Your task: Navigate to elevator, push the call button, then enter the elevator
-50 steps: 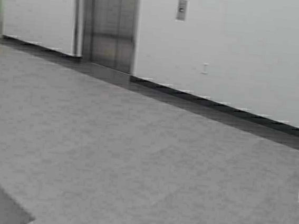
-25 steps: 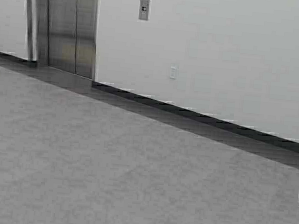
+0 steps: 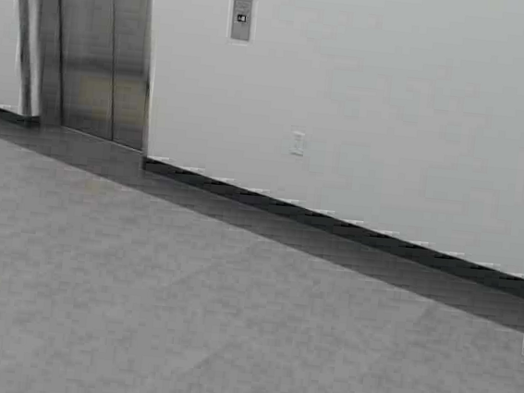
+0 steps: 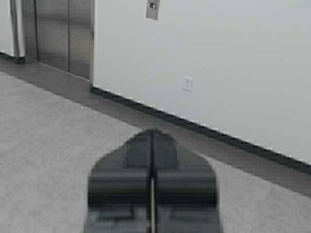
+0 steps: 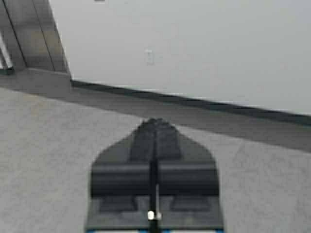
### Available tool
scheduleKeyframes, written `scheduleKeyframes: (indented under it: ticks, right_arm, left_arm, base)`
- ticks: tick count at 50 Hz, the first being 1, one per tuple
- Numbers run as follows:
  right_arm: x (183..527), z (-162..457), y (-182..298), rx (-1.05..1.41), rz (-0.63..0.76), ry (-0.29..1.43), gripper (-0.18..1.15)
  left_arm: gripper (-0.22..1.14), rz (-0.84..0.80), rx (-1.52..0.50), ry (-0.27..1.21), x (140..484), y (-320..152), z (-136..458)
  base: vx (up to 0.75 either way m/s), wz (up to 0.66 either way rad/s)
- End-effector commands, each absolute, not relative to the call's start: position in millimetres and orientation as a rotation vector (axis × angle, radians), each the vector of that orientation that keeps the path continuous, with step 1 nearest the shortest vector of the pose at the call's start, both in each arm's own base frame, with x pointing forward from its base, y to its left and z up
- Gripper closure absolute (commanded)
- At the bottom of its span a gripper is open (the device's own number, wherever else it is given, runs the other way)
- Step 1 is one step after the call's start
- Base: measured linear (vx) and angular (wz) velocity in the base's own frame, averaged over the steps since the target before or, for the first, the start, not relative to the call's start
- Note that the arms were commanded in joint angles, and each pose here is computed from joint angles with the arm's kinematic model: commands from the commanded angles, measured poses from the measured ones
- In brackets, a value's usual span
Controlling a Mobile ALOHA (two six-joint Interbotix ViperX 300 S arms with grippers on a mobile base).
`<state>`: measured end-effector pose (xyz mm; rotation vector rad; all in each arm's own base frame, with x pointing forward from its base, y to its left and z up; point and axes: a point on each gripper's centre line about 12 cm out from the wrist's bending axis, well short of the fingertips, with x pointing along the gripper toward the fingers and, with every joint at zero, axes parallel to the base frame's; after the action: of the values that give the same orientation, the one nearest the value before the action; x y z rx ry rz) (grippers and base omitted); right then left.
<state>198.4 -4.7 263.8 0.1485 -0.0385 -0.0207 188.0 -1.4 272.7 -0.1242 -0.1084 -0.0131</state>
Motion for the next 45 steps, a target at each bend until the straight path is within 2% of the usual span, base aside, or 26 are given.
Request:
scheduleKeyframes:
  ticks: [1,12,30,45]
  right_arm:
    - [200.9,272.6,-4.5,0.147,-0.017,-0.064,0.92]
    - [200.0,272.3,-4.5,0.150,-0.017,-0.066,0.92]
    - [193.1,276.3,-4.4,0.154,-0.015,-0.098,0.92]
    - [191.7,277.9,-4.3,0.151,-0.014,-0.106,0.92]
  left_arm:
    - [0.89,-0.013,-0.124,-0.131,187.9,-1.2,278.9]
    - [0.89,-0.014,-0.123,-0.114,190.4,-1.5,275.7]
    - [0.89,-0.011,-0.123,-0.069,200.0,-1.6,269.7]
    - [0.89,-0.011,-0.123,-0.085,198.8,-1.2,273.9]
  base:
    - [0.78,-0.04]
    - [0.77,0.00]
    - [0.75,0.20]
    - [0.73,0.09]
